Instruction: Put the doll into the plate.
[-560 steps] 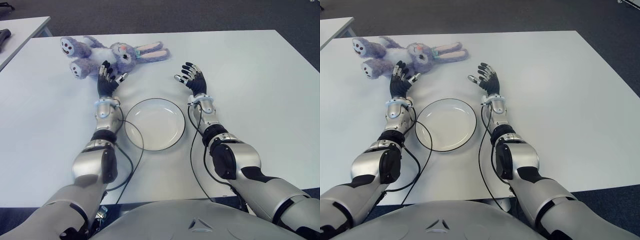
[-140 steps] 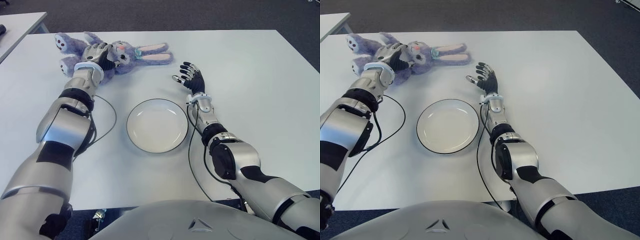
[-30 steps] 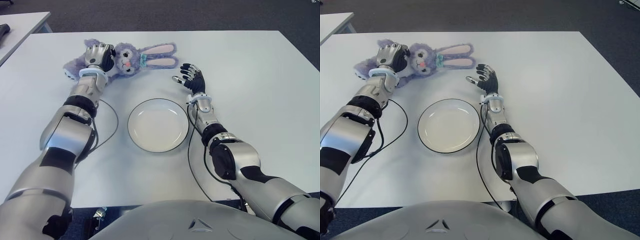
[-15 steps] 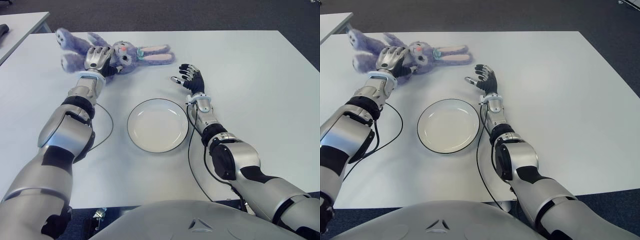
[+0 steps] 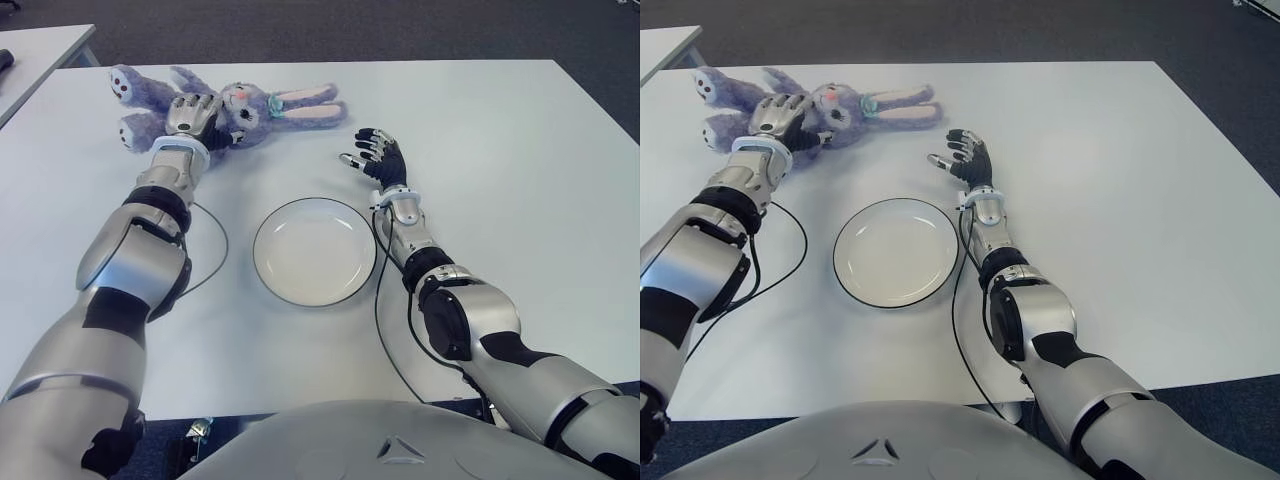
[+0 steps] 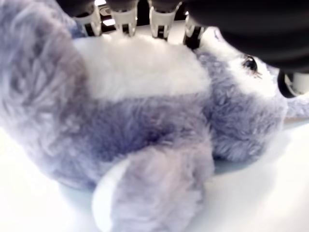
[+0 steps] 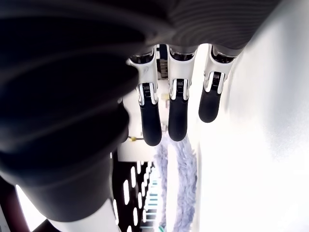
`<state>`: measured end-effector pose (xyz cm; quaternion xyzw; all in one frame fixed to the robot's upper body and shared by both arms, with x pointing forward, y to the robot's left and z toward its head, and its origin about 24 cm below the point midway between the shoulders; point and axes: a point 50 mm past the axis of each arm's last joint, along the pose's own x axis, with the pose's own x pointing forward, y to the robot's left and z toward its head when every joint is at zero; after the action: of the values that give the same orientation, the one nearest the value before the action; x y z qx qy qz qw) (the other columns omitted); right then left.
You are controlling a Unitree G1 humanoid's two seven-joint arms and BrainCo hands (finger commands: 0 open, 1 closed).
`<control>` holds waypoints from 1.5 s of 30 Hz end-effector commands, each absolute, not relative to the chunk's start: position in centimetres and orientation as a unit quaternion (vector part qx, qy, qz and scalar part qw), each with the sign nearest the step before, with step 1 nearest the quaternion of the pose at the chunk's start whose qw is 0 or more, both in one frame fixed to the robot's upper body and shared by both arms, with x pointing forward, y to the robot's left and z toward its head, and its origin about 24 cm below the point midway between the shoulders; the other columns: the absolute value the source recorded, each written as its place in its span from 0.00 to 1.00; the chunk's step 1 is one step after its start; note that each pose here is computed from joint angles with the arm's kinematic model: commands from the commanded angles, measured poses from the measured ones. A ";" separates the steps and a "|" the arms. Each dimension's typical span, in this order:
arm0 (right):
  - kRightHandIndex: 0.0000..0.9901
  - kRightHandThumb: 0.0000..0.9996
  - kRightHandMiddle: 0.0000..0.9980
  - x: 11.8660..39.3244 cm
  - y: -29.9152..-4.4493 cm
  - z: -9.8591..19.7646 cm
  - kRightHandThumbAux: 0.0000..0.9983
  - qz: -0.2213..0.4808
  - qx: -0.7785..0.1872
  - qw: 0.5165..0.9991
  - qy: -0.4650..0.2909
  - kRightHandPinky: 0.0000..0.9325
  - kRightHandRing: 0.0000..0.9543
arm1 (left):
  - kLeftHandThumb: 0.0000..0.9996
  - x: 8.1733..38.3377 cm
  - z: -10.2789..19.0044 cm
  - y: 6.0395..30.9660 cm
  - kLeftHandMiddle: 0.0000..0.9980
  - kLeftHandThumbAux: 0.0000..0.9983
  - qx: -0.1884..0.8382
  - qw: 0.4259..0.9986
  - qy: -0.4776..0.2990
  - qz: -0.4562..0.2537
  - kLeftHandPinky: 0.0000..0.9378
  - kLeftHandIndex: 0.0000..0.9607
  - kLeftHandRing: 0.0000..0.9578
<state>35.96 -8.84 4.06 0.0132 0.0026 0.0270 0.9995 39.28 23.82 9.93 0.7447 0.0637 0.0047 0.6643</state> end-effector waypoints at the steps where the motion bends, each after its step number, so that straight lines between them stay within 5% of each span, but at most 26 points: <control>1: 0.27 0.09 0.28 28.5 -6.8 -6.0 0.93 0.029 0.041 0.974 0.222 0.23 0.26 | 0.27 37.9 6.8 24.8 0.00 0.18 0.724 0.670 0.160 -0.026 0.00 0.00 0.00; 27: 0.26 0.06 0.28 28.4 -6.7 -6.0 0.94 0.033 0.034 0.974 0.221 0.22 0.25 | 0.27 36.9 5.4 25.8 0.00 0.22 0.721 0.661 0.205 -0.017 0.00 0.00 0.00; 30: 0.26 0.06 0.28 28.4 -6.7 -6.0 0.94 0.032 0.035 0.974 0.221 0.21 0.25 | 0.28 36.4 4.8 26.3 0.00 0.24 0.720 0.661 0.212 -0.014 0.10 0.00 0.00; 31: 0.27 0.06 0.28 28.4 -6.6 -6.0 0.95 0.032 0.036 0.974 0.221 0.21 0.25 | 0.37 36.2 4.6 26.5 0.05 0.30 0.719 0.661 0.213 -0.013 0.30 0.00 0.14; 33: 0.27 0.06 0.28 28.4 -6.6 -6.0 0.95 0.032 0.036 0.974 0.221 0.20 0.25 | 0.40 36.0 4.3 26.7 0.06 0.32 0.718 0.661 0.215 -0.011 0.36 0.00 0.19; 38: 0.28 0.08 0.28 28.3 -6.6 -6.0 0.95 0.030 0.042 0.974 0.223 0.20 0.25 | 0.63 34.7 2.7 27.6 0.23 0.42 0.687 0.684 0.246 0.003 0.33 0.32 0.25; 40: 0.28 0.08 0.28 28.3 -6.6 -6.1 0.95 0.030 0.042 0.973 0.223 0.20 0.25 | 0.64 34.3 2.2 27.7 0.24 0.43 0.676 0.692 0.254 0.006 0.32 0.34 0.25; 41: 0.27 0.08 0.28 28.3 -6.6 -6.1 0.95 0.030 0.041 0.973 0.223 0.21 0.26 | 0.70 34.1 1.9 27.8 0.27 0.62 0.672 0.695 0.257 0.008 0.37 0.42 0.28; 45: 0.27 0.08 0.29 28.3 -6.7 -6.1 0.94 0.031 0.039 0.974 0.223 0.22 0.26 | 0.73 33.6 1.2 27.5 0.31 0.68 0.659 0.708 0.254 0.011 0.41 0.45 0.31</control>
<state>35.91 -8.65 4.03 0.0055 0.0024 0.0306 0.9995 38.78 25.10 9.51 0.6953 0.1001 0.0627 0.7089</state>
